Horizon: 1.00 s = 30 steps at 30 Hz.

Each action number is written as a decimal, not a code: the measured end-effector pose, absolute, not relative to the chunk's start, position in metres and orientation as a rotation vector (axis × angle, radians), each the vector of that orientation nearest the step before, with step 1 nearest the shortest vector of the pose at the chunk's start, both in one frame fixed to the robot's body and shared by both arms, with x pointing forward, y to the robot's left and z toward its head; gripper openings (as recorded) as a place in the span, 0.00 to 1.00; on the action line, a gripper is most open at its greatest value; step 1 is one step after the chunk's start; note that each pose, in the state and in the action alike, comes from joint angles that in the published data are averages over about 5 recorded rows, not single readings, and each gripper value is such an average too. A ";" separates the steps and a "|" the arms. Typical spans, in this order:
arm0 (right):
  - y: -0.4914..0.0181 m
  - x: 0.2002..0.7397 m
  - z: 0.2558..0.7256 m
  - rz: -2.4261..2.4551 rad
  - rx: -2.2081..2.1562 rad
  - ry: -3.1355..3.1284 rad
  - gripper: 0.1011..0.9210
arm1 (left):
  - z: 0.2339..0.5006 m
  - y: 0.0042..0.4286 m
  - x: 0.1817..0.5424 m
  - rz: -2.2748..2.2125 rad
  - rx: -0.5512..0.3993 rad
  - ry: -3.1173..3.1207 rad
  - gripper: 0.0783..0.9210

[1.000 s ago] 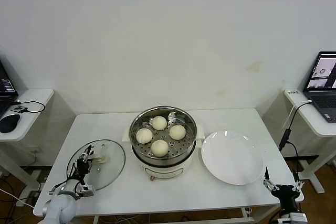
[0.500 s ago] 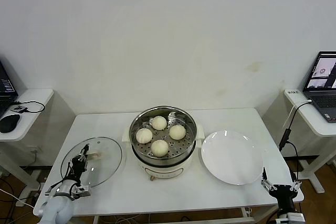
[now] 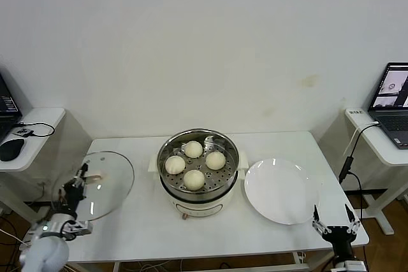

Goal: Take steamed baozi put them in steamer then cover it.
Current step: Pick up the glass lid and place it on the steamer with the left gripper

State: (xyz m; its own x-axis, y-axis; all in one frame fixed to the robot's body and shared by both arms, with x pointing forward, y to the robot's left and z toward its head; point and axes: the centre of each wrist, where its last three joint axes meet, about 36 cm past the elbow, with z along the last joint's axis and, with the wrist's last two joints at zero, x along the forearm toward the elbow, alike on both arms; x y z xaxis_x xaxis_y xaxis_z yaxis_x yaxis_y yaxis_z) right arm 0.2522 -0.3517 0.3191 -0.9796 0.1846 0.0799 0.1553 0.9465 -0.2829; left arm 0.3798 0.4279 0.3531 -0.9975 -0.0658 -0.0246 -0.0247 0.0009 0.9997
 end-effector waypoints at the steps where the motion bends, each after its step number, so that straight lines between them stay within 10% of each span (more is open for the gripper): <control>1: -0.351 0.252 0.319 0.423 -0.257 -2.995 0.88 | 0.361 0.430 0.379 -2.201 0.107 -2.199 0.09; 15: -0.335 0.248 0.314 0.423 -0.200 -2.988 0.88 | 0.453 0.369 0.383 -2.187 0.050 -2.280 0.09; 30: -0.304 0.251 0.299 0.408 -0.136 -2.976 0.88 | 0.466 0.240 0.414 -2.133 -0.094 -2.378 0.09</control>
